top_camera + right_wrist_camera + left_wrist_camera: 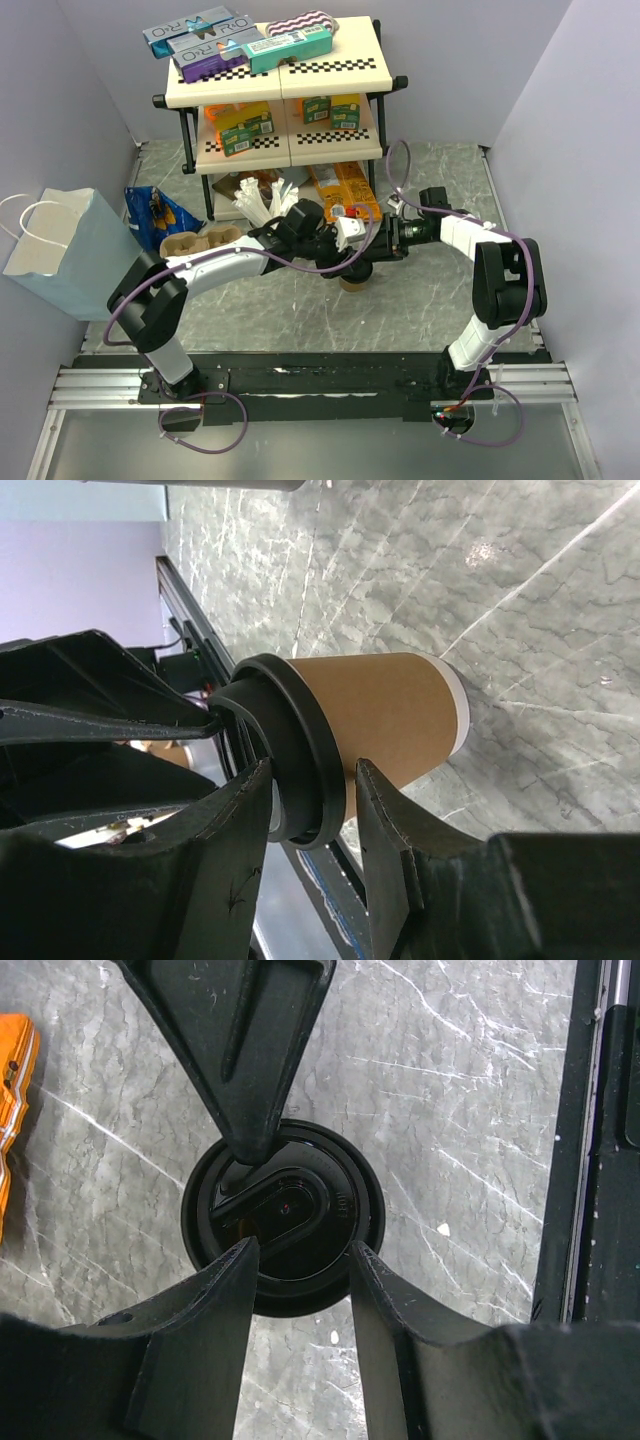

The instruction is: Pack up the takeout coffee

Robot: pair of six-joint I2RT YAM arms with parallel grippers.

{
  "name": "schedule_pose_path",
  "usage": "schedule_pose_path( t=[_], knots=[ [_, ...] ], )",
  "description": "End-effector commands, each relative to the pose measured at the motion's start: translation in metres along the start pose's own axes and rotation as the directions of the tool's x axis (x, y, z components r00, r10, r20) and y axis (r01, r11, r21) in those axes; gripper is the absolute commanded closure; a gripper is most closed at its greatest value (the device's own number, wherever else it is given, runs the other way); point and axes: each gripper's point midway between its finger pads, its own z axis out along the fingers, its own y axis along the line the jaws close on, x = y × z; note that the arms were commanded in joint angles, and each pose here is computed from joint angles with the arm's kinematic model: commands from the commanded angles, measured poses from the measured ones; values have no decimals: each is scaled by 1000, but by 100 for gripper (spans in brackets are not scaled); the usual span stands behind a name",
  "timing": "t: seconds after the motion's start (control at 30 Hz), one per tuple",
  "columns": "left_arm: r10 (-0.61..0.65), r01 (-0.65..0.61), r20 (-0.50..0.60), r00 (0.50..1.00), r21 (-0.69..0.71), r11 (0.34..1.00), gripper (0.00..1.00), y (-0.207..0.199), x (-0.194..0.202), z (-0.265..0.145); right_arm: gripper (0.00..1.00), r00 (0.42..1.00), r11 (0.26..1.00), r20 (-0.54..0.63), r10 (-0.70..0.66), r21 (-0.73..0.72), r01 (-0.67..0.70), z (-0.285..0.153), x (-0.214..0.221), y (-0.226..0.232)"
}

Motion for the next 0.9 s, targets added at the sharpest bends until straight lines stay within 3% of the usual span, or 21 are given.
schedule_pose_path(
  t=[0.0, 0.23, 0.47, 0.6, 0.87],
  knots=[
    [21, -20, 61, 998, -17, 1000, 52, 0, -20, -13, 54, 998, 999, 14, -53, -4, 53, -2, -12, 11],
    [-23, 27, 93, 995, -37, 999, 51, 2, -37, -40, 51, 989, 989, 75, -130, -65, 135, -28, -36, 36],
    [-194, 199, 81, 978, -55, 978, 43, -2, -29, -52, 40, 972, 968, 54, -229, -90, 233, -39, -27, 49],
    [-363, 368, 117, 925, -26, 929, 38, -9, -30, -48, 32, 982, 977, 21, -188, -95, 189, -32, -17, 43],
    [-488, 501, 129, 863, -96, 860, 35, 2, -11, -38, 30, 983, 980, -23, -184, -77, 182, -22, 3, 35]
  ],
)
